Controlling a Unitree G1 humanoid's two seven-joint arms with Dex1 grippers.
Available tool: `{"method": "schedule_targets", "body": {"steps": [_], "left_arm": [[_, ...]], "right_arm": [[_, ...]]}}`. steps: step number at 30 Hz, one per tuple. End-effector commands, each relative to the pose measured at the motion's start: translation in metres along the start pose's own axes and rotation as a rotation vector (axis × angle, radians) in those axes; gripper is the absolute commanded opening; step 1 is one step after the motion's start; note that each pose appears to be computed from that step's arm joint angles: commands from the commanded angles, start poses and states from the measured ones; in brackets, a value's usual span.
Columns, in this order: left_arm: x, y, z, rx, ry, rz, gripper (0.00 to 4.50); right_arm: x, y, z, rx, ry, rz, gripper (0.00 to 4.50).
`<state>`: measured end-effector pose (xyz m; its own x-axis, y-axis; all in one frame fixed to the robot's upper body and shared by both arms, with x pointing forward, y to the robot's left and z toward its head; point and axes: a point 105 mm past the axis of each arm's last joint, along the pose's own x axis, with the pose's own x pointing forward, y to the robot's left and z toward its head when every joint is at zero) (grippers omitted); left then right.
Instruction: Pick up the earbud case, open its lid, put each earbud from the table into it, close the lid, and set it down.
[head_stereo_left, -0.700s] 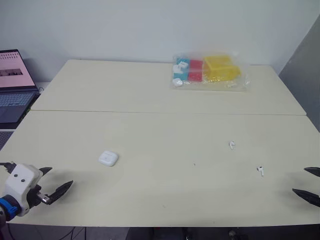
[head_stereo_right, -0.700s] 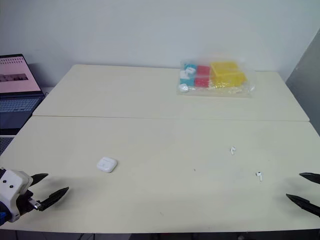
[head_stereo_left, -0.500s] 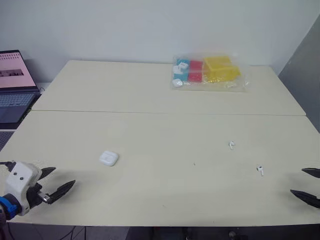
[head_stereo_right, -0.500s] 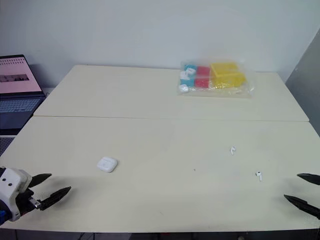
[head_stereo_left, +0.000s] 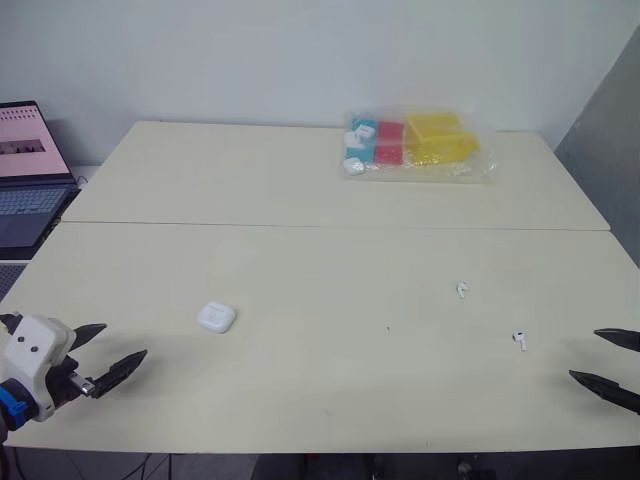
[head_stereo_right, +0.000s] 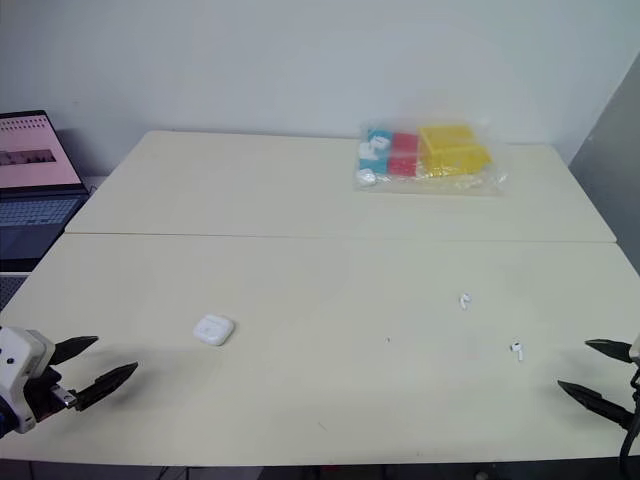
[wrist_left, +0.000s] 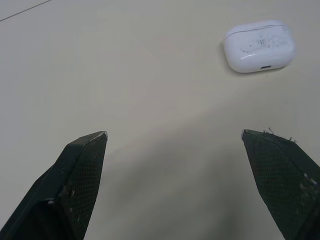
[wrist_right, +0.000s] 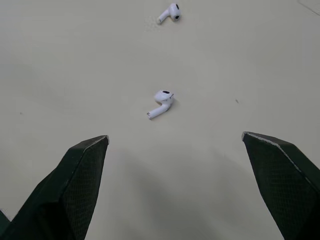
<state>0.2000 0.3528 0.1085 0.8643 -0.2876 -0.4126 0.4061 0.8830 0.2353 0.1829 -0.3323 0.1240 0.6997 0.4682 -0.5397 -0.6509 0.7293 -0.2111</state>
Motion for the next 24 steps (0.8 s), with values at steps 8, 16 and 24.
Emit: {"method": "schedule_targets", "body": {"steps": [8, 16, 24], "left_arm": [[-0.009, -0.011, 0.006, -0.016, -0.010, -0.006, 4.50], [0.003, -0.036, 0.024, -0.100, -0.086, -0.040, 4.50], [0.038, -0.066, 0.035, -0.164, -0.060, -0.046, 4.50]], "right_arm": [[0.002, -0.001, 0.014, -0.067, -0.006, 0.014, 4.48], [0.032, 0.011, 0.076, -0.247, -0.114, 0.192, 4.48], [0.061, 0.052, 0.157, -0.339, -0.262, 0.435, 4.48]]}}
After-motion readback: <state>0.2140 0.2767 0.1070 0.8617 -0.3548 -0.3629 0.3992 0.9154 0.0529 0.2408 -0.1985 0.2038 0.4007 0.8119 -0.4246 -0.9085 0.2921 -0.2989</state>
